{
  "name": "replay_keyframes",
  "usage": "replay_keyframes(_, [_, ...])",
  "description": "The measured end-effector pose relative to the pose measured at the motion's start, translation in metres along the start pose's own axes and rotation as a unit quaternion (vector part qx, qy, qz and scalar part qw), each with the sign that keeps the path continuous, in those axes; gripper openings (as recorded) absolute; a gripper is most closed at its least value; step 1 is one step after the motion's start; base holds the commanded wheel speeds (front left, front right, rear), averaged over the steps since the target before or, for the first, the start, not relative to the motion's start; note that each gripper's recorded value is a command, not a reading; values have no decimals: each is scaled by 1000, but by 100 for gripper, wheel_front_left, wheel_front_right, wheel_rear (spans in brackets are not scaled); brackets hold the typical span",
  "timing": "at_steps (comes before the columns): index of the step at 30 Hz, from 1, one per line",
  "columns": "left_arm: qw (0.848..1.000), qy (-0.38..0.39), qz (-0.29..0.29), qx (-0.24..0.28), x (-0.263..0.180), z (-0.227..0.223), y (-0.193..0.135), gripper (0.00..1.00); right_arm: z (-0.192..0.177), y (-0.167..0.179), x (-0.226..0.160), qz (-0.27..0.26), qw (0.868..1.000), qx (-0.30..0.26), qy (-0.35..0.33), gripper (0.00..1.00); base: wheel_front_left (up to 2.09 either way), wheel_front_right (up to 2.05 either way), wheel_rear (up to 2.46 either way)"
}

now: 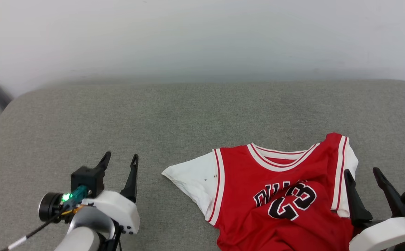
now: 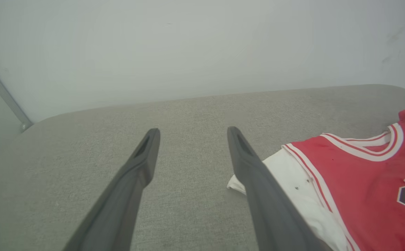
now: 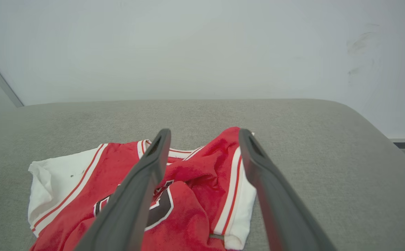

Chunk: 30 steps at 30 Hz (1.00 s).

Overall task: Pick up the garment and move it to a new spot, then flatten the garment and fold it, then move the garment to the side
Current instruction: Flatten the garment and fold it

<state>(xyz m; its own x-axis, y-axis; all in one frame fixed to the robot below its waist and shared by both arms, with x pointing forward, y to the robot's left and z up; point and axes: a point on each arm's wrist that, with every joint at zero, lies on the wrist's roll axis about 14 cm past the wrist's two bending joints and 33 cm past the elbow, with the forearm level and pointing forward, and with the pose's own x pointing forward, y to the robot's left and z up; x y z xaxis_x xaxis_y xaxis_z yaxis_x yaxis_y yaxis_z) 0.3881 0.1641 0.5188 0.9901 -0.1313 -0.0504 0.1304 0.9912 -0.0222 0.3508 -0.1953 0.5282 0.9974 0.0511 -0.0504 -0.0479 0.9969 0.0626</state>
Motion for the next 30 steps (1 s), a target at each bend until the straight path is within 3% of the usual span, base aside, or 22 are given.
replay_keyframes(6, [993, 87, -68, 30, 34, -17, -20, 100, 3, 10, 4, 12, 1000, -2, 0, 100, 0, 0, 0])
replay_keyframes(10, [975, 179, -117, 54, 52, -41, -32, 100, 1, 11, 8, 10, 1000, 0, 4, 100, 0, 0, 0])
replay_keyframes(15, [937, 292, -172, 81, 59, -77, -45, 100, -3, 6, 11, 1, 1000, 0, 8, 100, 0, 0, 0])
replay_keyframes(20, [883, 410, -203, 106, 48, -127, -50, 100, -7, -2, 14, -12, 1000, 3, 11, 100, 0, 0, 0])
replay_keyframes(26, [843, 468, -234, 127, 47, -149, -60, 100, -21, -16, 9, -37, 999, 10, 29, 100, 0, 0, 0])
replay_keyframes(27, [837, 476, -236, 129, 46, -151, -61, 93, -22, -18, 8, -40, 999, 13, 30, 100, 0, 0, 0])
replay_keyframes(28, [833, 481, -239, 133, 46, -152, -62, 47, -23, -19, 8, -42, 999, 14, 30, 100, 0, 0, 0])
replay_keyframes(30, [829, 487, -244, 129, 45, -154, -65, 0, -25, -21, 7, -46, 998, 15, 32, 100, 0, 0, 0])
